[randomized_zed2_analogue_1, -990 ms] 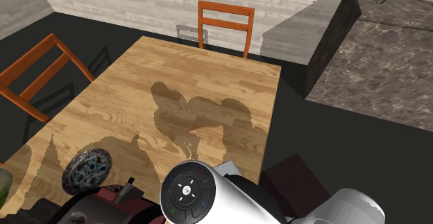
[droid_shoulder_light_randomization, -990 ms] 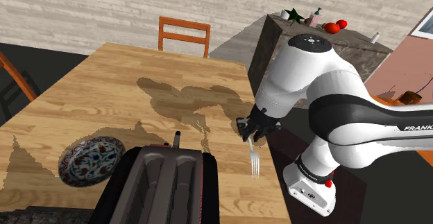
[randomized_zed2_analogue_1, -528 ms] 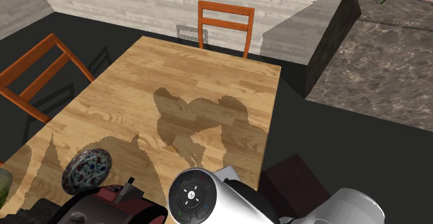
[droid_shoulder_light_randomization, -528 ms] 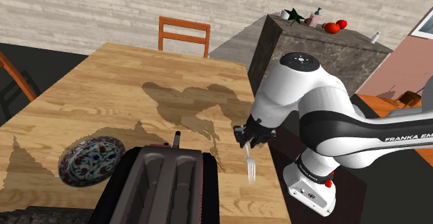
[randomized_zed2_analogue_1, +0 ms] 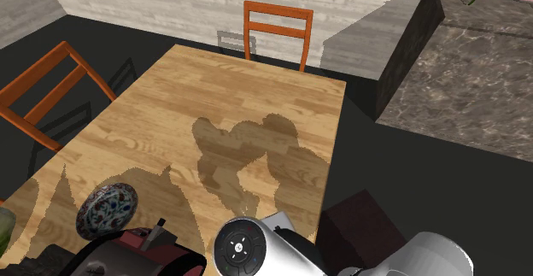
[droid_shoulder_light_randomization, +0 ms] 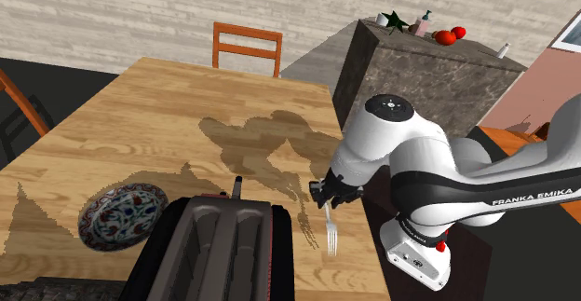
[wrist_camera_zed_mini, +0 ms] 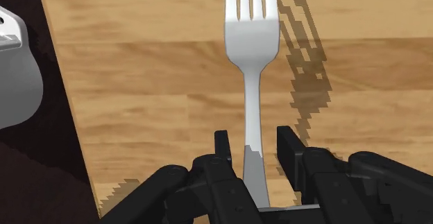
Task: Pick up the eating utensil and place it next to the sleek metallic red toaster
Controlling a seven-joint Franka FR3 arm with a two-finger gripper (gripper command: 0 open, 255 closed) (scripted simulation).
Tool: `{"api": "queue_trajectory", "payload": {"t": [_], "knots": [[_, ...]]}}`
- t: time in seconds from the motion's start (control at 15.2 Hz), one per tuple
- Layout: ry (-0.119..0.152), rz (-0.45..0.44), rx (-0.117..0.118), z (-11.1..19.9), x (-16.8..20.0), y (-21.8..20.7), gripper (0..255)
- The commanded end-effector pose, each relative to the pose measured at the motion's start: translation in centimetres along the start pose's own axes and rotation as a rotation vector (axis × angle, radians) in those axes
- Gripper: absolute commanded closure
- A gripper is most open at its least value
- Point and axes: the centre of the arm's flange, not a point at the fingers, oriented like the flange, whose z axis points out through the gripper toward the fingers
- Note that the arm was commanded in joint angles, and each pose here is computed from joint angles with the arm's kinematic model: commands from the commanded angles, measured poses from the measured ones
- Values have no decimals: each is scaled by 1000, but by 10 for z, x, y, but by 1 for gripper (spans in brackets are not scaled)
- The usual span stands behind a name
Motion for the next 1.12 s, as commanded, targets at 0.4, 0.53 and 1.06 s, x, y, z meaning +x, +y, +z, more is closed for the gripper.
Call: {"api": "queue_trajectory", "payload": {"t": [0.4, 0.53, 1.06], "knots": [[0, 0, 1, 21, -3, 0, 255], [0, 0, 1, 21, -3, 0, 255], [0, 0, 1, 8, -3, 0, 0]]}}
